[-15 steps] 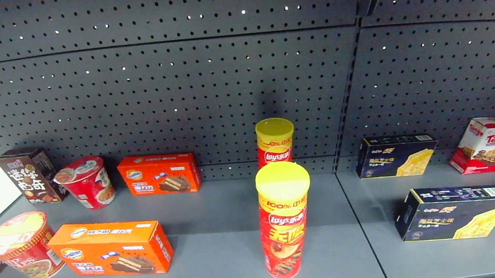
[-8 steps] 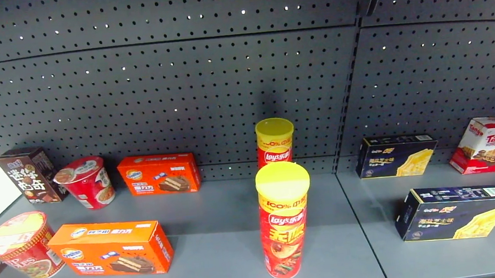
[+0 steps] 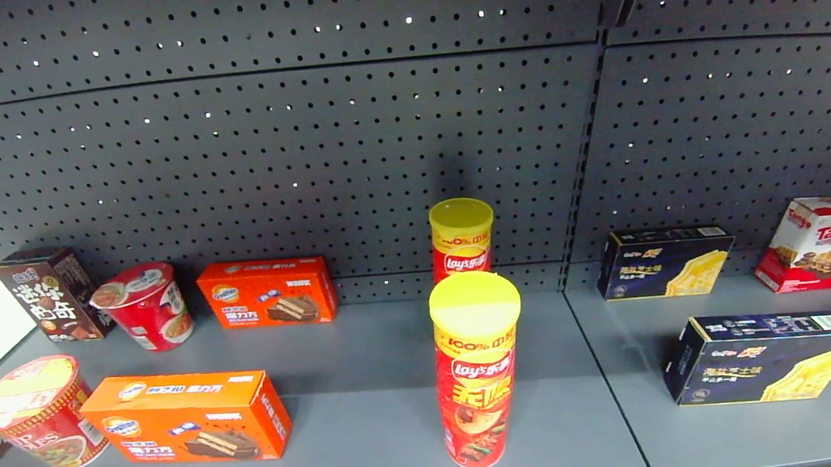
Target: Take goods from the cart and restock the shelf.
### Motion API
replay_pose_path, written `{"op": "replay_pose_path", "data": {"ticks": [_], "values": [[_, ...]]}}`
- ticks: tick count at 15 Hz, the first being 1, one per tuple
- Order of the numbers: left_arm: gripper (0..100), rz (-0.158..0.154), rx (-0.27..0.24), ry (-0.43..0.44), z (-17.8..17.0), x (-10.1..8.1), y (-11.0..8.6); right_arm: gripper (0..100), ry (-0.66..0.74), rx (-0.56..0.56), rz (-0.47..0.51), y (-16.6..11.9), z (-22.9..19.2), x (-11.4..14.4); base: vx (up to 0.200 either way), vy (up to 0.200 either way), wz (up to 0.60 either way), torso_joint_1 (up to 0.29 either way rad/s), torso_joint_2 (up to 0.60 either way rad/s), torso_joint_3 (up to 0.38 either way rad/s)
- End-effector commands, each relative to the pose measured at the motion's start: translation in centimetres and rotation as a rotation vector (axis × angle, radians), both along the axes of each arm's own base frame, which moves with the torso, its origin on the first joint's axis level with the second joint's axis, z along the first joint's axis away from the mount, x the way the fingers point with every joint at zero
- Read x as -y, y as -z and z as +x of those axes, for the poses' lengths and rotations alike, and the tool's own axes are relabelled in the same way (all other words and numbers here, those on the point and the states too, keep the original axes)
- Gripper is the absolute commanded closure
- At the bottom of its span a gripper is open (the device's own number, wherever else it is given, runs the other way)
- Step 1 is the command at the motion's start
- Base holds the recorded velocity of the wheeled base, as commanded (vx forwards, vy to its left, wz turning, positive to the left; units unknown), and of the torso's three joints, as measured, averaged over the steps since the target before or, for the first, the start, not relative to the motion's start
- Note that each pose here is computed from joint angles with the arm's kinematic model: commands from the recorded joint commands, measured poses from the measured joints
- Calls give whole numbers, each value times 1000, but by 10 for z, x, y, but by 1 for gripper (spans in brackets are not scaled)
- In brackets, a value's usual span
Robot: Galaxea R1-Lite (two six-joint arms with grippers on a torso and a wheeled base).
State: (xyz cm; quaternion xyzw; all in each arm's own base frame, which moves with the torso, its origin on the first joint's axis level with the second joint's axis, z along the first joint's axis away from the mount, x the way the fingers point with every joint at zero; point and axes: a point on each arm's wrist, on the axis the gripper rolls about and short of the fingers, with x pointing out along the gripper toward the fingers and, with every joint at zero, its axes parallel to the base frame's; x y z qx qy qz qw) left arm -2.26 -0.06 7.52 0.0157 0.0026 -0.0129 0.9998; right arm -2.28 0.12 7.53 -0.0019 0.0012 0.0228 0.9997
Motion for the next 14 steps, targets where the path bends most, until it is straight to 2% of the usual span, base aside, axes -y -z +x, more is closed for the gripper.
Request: {"op": "replay_pose_path", "data": {"ticks": [1, 3, 14], "values": [[0, 1, -1, 0, 0, 0, 0, 0, 0, 0, -1, 0, 0, 0, 0, 0, 0, 0, 0, 0], [0, 2, -1, 0, 0, 0, 0, 0, 0, 0, -1, 0, 0, 0, -100, 0, 0, 4, -1, 1], [0, 1, -1, 2, 0, 0, 0, 0, 0, 0, -1, 0, 0, 0, 0, 0, 0, 0, 0, 0]]}}
